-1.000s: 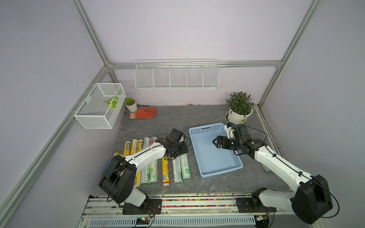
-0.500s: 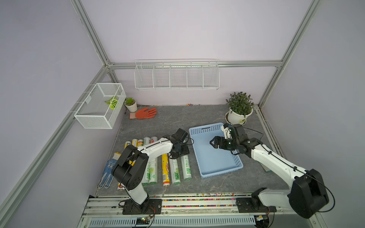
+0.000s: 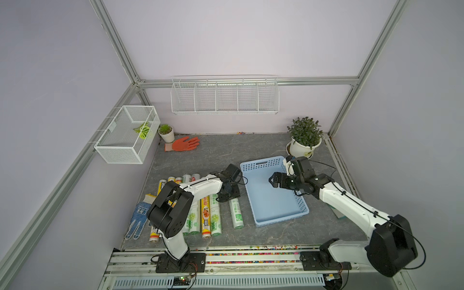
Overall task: Put the plastic wrap into the basket
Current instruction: Pick up the plastic wrap from the center of the board.
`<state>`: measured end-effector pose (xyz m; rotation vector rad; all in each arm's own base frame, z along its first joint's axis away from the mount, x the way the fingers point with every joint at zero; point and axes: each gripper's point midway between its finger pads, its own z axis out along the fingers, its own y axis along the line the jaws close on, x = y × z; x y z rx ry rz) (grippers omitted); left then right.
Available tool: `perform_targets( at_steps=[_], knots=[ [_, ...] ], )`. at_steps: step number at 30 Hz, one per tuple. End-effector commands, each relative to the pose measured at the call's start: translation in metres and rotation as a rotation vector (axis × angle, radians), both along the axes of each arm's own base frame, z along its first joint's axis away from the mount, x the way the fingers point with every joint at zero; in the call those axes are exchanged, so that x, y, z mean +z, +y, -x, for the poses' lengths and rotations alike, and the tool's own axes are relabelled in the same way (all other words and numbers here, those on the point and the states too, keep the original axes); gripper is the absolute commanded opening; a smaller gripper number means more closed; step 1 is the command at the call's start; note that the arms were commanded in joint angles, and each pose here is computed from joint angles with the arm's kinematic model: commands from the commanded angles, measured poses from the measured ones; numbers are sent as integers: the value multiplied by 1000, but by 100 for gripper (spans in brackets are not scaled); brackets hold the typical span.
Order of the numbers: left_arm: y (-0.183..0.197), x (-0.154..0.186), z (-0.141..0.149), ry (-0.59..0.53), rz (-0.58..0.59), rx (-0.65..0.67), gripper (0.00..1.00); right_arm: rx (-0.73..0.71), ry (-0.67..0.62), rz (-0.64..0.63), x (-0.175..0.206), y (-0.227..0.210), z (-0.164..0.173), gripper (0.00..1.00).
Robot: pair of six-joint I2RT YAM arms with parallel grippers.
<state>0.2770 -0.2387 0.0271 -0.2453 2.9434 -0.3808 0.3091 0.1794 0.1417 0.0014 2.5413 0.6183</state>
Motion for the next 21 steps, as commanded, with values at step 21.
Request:
perform_targets(
  at_steps=[21],
  knots=[
    [-23, 64, -14, -191, 139, -31, 17, -276, 99, 117, -23, -106, -20, 97]
  ],
)
